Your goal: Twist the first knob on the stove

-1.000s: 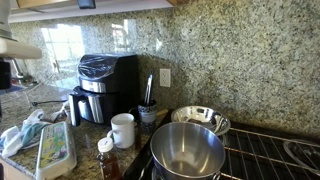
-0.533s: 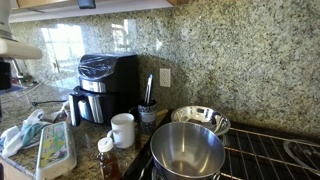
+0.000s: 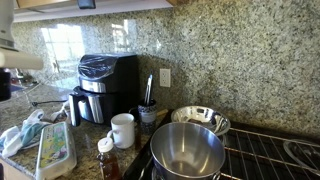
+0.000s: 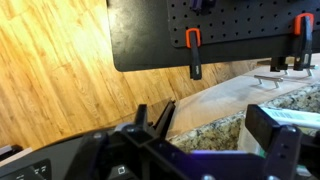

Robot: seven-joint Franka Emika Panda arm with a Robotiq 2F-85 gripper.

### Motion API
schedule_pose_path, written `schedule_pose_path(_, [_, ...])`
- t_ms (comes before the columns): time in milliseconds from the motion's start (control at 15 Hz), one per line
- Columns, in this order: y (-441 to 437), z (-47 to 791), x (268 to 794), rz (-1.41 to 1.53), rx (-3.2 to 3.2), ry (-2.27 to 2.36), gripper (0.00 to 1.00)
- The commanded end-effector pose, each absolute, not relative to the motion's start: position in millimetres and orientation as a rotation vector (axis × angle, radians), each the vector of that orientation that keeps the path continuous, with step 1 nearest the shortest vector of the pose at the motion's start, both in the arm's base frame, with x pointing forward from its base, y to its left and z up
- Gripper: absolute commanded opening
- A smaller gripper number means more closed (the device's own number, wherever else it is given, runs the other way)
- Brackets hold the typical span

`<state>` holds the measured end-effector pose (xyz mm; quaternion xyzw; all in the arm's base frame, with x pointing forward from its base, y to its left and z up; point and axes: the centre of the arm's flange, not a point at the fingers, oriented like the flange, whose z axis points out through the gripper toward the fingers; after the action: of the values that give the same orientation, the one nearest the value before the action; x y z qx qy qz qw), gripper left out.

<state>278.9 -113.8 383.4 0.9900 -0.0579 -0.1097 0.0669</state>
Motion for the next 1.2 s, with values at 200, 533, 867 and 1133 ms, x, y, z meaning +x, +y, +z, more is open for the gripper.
schedule_pose_path(200, [-171,345,261,-0.438,2.96,-0.246,1.0])
schedule_pose_path(533, [-201,319,251,-0.51,2.936,-0.253,1.0])
schedule_pose_path(867, [-216,307,246,-0.585,2.945,-0.209,1.0])
schedule_pose_path(1133, [-225,298,244,-0.626,2.938,-0.228,1.0])
